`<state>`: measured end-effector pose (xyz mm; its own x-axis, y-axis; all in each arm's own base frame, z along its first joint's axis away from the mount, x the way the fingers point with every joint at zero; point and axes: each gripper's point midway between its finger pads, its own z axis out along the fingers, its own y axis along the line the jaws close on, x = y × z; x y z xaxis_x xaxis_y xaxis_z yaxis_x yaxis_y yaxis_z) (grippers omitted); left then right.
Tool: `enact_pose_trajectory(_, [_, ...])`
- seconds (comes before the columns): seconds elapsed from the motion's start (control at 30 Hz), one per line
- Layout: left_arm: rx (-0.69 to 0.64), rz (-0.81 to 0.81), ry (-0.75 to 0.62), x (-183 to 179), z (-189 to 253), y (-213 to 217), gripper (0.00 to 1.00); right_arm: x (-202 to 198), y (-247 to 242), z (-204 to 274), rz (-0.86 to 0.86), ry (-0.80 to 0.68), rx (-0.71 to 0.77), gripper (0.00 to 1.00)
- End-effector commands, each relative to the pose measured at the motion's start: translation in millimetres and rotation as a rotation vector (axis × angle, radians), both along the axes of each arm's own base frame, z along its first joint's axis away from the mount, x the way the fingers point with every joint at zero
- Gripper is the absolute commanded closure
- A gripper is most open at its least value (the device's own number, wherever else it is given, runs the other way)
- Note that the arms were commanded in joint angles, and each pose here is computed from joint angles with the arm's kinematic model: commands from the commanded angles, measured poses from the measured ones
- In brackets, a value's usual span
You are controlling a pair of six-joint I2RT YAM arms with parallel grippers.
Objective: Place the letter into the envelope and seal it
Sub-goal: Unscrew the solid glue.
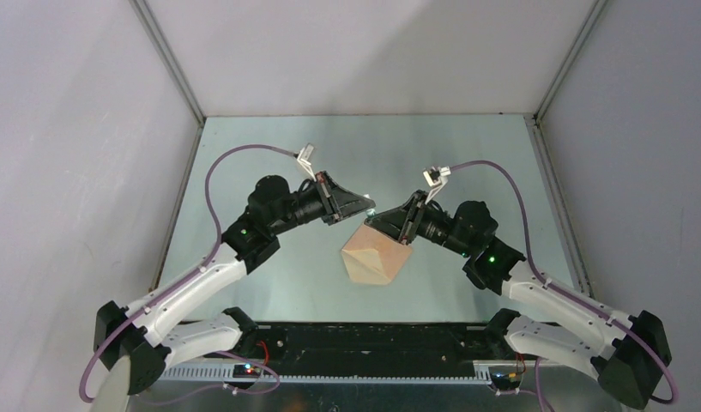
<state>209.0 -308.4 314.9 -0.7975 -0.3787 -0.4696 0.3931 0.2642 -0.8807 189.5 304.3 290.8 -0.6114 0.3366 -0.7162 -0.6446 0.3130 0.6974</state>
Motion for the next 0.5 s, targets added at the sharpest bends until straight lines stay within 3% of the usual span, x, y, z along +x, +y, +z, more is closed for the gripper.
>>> enact_pose_trajectory(0.0, [-0.026, -0.031, -0.053, -4.5, 22.3, -1.7, 0.99, -6.7, 8.4, 28.8, 0.049, -0.058, 0.067, 1.00])
enact_pose_trajectory(0.07, [-0.020, -0.034, -0.041, -4.6, 20.5, -2.3, 0.73, -6.0, 8.6, 27.4, 0.030, -0.066, 0.057, 1.00])
enact_pose_trajectory(0.1, [-0.022, -0.035, -0.028, -4.9, 18.2, -2.5, 0.49, -8.1, 9.7, 26.5, 0.027, -0.069, 0.050, 1.00])
enact_pose_trajectory(0.17, [-0.054, -0.041, -0.012, -7.0, 15.6, -2.7, 0.30, -6.4, 8.3, 29.2, -0.010, -0.096, 0.045, 1.00])
enact_pose_trajectory(0.27, [-0.147, -0.082, -0.017, -15.3, 20.0, -4.4, 0.30, -3.3, 5.5, 34.6, -0.040, -0.120, 0.053, 1.00])
enact_pose_trajectory(0.33, [-0.188, -0.096, -0.024, -17.8, 22.2, -4.9, 0.38, -3.1, 6.0, 36.0, -0.040, -0.121, 0.060, 1.00])
enact_pose_trajectory(0.4, [-0.184, -0.091, -0.022, -17.6, 20.6, -4.4, 0.52, -2.9, 6.9, 35.1, -0.038, -0.114, 0.061, 1.00])
enact_pose_trajectory(0.47, [-0.175, -0.080, -0.030, -16.9, 20.9, -3.1, 0.57, -2.3, 7.5, 33.8, -0.040, -0.103, 0.061, 1.00])
